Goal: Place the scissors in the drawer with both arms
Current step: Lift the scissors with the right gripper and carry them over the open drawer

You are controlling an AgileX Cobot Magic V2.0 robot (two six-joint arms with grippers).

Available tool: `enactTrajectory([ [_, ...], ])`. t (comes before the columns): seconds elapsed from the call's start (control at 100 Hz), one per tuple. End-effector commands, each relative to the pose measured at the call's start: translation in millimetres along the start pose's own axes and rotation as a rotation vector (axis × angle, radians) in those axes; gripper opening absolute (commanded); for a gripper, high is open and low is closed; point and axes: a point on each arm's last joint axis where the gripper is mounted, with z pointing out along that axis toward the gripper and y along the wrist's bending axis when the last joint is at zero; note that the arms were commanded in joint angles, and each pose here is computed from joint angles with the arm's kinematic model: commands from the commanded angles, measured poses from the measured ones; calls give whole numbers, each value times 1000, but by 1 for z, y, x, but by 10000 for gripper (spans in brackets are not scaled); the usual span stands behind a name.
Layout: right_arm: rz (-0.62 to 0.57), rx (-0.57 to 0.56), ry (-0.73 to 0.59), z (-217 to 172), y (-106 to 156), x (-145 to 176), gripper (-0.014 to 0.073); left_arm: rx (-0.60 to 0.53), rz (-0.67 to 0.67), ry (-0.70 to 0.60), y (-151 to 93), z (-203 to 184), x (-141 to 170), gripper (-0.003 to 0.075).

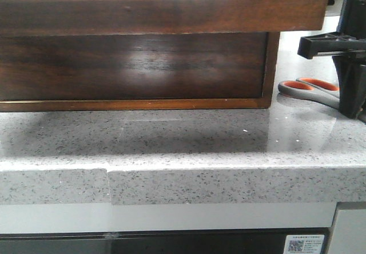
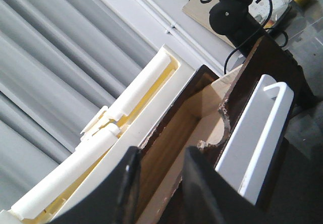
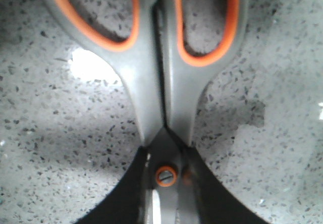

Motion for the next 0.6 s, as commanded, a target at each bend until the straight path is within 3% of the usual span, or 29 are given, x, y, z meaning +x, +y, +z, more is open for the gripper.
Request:
enactTrajectory([
  [0.0, 7, -11, -51, -14, 2, -1, -66, -15, -35, -67, 8, 0, -11, 185],
  [0.26, 2, -7, -87, -32, 2, 6, -66, -15, -40, -66, 8, 0, -11, 185],
  [0.59, -12, 3, -380, -113, 6, 41, -66, -9, -42, -56, 6, 1, -9, 185],
])
